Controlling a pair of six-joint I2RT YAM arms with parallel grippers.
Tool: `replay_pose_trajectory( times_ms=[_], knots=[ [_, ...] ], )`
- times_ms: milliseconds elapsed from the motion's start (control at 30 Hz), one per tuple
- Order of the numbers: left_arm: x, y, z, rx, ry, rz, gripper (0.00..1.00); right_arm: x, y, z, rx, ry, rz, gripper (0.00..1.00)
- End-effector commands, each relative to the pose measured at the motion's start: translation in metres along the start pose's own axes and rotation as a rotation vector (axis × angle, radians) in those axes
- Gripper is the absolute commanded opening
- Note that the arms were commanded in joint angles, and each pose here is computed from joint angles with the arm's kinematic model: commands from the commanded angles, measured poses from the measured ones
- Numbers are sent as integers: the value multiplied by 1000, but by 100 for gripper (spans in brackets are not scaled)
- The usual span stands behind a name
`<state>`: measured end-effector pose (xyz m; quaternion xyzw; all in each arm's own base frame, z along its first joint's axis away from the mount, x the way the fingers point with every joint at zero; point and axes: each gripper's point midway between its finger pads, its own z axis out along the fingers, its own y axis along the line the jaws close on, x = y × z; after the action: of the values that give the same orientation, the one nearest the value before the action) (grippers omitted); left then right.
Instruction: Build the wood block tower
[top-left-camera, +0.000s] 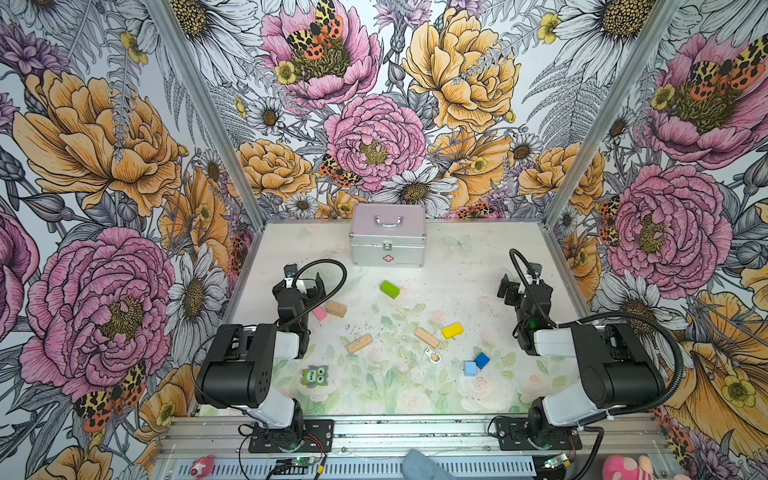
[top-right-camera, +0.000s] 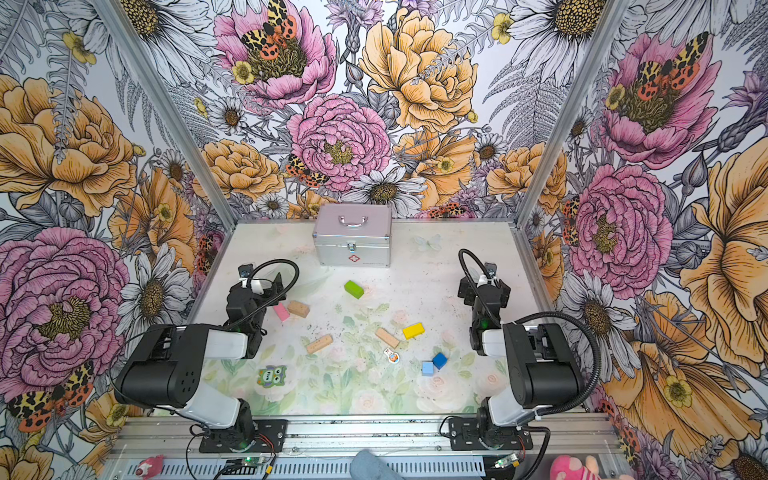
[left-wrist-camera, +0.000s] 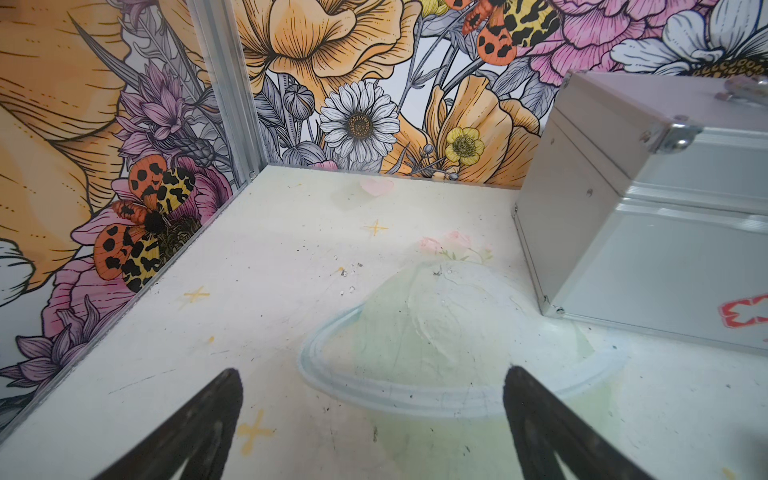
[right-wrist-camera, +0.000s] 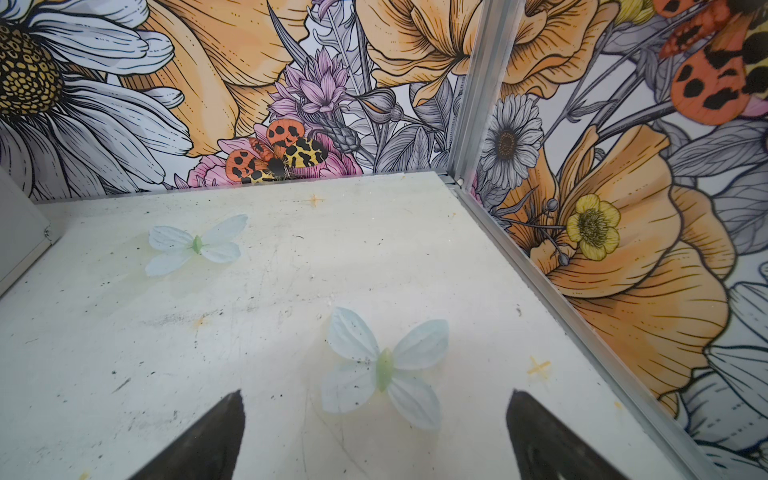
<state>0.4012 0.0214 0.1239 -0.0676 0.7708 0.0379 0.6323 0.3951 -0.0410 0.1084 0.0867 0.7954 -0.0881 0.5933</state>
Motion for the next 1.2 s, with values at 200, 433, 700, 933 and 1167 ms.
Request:
replay_pose_trajectory(
  times_ms=[200,433,700,933,1167],
  knots=[
    [-13,0,3,3,-11,2,99,-19,5,-2,-10,2,-23,100],
    [-42,-5,-5,-4,79,24,99,-73,-16,-24,124,141,-64,100],
    [-84,-19,-34,-15,134,-63,99,-117,-10,-50,194,358,28,100],
    [-125,-67,-62,91,121,-60,99,-86,63,-61,4,524,-9,100],
    [-122,-86,-76,148,175,-53,99,-76,129,-59,-73,589,-33,100]
  ],
)
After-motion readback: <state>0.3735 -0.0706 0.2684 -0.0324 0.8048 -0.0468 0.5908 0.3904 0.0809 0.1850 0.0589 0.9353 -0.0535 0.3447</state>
